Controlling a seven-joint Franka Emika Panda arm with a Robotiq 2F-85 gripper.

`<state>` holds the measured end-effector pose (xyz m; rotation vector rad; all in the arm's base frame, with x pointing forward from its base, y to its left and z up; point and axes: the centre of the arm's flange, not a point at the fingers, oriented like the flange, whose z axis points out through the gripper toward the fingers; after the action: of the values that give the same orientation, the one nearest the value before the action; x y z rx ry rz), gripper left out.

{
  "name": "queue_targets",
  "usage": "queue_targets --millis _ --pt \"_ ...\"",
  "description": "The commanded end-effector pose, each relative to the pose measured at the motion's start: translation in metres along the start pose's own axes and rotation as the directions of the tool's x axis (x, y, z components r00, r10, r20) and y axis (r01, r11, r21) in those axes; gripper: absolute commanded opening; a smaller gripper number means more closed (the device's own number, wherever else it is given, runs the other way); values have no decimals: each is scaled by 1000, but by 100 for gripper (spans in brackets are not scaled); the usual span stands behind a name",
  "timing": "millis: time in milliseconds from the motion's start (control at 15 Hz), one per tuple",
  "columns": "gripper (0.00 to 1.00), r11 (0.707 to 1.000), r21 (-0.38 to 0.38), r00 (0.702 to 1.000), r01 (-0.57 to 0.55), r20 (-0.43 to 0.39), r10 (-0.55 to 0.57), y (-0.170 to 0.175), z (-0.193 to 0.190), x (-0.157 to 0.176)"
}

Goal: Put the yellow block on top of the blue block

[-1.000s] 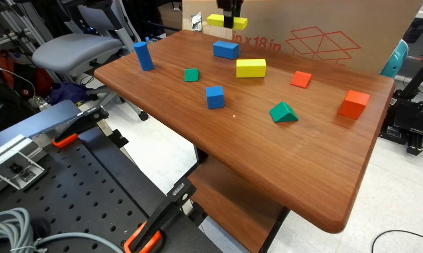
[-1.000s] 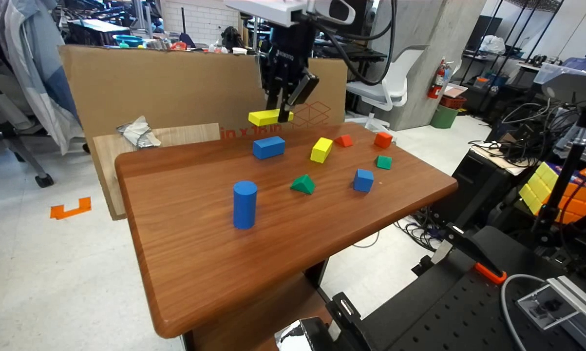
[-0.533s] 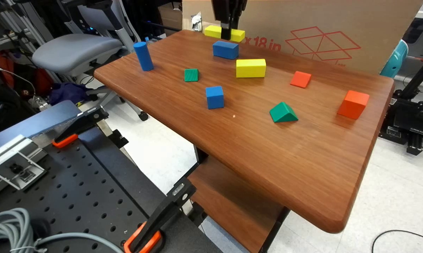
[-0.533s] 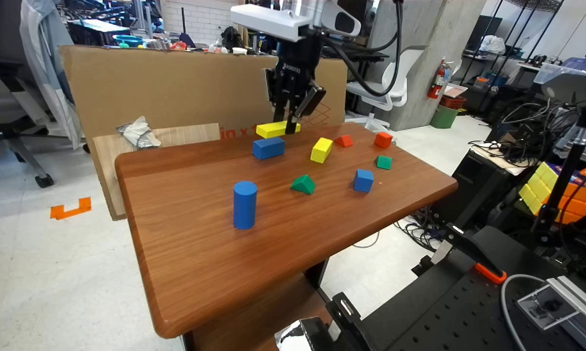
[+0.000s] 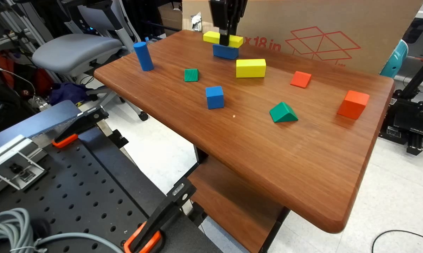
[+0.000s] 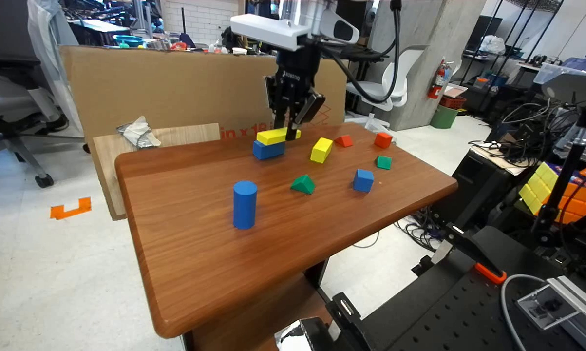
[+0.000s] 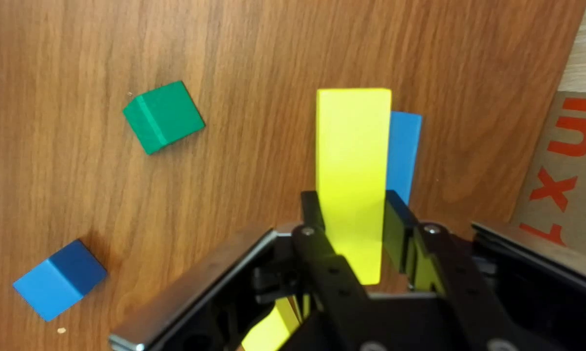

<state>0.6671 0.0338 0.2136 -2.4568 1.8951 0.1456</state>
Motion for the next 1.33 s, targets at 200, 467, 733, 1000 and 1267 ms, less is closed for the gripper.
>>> queue_targets --millis 200,467,733,1000,1267 --pt "8 1000 7 1000 3 -11 -3 -5 1 -5" --pt "8 1000 23 999 11 -37 -10 -10 -1 -7" --pt "8 998 49 992 31 -125 -25 -16 4 -7" --pt "8 998 41 982 48 -183 -40 -22 14 -12" --pt "8 998 34 980 61 -190 -53 -25 16 -23"
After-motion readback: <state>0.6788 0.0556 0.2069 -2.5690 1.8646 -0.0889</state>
